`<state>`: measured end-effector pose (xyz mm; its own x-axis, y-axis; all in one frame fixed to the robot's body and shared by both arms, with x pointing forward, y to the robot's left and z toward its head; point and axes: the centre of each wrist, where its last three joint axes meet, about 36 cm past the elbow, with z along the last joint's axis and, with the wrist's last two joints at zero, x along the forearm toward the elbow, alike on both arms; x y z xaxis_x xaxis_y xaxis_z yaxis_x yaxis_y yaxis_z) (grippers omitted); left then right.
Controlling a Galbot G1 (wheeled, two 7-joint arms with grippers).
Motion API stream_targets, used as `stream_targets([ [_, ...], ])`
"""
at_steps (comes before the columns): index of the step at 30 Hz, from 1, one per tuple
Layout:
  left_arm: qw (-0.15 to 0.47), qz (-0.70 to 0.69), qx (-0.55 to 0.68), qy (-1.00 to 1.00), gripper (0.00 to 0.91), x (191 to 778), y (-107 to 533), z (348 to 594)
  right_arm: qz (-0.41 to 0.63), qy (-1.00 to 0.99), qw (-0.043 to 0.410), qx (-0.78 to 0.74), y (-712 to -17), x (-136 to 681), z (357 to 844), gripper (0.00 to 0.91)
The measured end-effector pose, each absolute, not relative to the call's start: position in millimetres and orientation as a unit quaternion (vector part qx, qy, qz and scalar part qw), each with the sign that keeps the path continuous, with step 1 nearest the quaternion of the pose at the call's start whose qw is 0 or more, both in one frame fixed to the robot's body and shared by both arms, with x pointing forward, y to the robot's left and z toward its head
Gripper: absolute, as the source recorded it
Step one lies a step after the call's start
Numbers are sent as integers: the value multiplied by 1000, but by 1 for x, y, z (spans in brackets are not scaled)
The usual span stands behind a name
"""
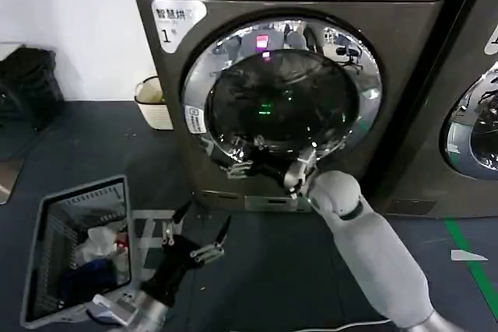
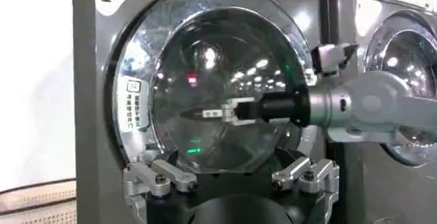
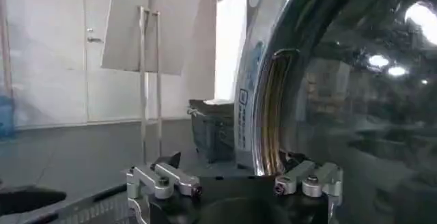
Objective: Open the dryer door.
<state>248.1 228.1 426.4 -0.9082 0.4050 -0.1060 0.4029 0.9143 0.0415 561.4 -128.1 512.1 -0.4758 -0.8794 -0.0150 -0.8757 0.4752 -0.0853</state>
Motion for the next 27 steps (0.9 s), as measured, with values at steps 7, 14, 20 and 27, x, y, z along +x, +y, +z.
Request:
stream_targets([
  [7,54,15,206,977,907,243,228,425,-29,860,29,-508,-110,575,508,907],
  [14,59,17,202,977,907,243,227,425,-29,863,22,-504,-96,589,502,907],
  [20,62,18,202,977,907,243,227,424,-30,859,14,-512,-87,595,497,907],
  [27,62,20,202,977,907,242,226,423,-30,852,6,-523,-82,605,496,907],
])
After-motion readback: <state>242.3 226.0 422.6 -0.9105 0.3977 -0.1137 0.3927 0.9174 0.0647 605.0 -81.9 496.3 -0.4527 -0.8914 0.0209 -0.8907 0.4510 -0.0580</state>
